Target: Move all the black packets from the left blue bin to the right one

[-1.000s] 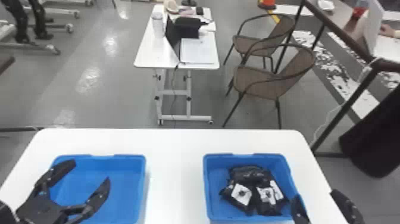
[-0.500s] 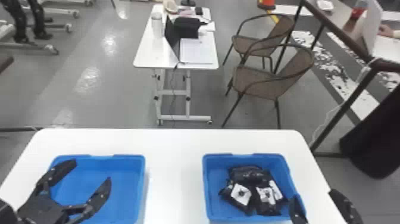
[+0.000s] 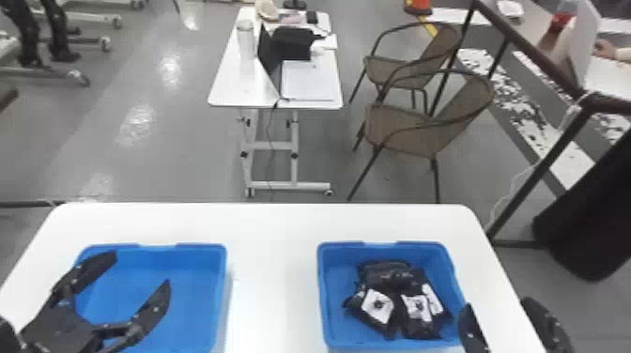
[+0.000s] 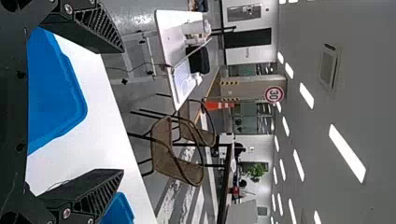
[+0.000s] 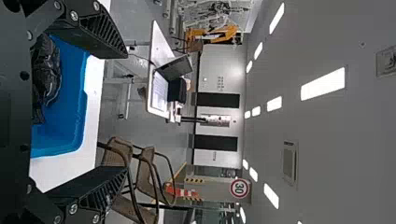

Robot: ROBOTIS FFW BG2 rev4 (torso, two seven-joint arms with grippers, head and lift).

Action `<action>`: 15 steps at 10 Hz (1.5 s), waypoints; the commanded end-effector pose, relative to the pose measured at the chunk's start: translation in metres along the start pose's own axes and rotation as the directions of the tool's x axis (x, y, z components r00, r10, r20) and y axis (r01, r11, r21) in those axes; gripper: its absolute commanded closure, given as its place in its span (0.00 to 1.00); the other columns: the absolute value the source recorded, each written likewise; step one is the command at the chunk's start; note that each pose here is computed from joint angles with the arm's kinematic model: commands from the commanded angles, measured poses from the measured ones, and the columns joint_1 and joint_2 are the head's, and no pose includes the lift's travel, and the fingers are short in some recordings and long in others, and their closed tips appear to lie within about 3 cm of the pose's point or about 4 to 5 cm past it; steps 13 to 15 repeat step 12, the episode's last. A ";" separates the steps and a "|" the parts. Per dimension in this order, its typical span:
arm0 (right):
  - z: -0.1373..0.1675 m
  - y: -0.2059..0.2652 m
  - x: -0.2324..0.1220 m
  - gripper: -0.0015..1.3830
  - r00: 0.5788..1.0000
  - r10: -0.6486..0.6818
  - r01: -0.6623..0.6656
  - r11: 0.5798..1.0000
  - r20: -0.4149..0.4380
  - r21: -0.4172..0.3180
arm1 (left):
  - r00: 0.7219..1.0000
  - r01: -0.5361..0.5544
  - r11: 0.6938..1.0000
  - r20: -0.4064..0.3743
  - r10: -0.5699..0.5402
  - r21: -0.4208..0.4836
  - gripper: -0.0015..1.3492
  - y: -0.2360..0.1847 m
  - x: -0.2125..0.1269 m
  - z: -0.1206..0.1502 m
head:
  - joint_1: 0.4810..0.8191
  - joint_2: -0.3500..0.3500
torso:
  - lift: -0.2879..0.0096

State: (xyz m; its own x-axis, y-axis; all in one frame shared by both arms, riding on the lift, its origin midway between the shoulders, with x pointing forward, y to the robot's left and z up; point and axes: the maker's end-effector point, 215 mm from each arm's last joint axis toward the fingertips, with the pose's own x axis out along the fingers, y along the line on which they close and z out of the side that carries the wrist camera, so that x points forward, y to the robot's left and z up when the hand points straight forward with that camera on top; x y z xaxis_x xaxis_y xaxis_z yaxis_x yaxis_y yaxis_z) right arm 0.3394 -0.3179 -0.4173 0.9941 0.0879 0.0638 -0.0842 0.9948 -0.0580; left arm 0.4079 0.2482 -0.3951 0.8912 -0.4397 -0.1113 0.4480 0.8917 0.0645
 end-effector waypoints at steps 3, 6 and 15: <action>-0.001 0.001 -0.006 0.12 1.000 -0.017 0.017 1.000 0.011 0.014 | 1.000 0.001 1.000 0.002 -0.001 0.001 0.09 -0.001 0.000 0.002 | 0.63 0.35 | 0.97; 0.006 0.000 -0.004 0.12 0.999 -0.021 0.020 1.000 0.032 0.019 | 1.000 0.011 1.000 -0.006 -0.011 0.004 0.09 -0.002 -0.001 0.001 | 0.63 0.34 | 0.97; 0.012 -0.001 0.007 0.12 0.998 -0.022 0.021 1.000 0.052 0.021 | 1.000 0.007 1.000 -0.009 -0.007 0.001 0.09 0.001 0.004 0.001 | 0.63 0.34 | 0.97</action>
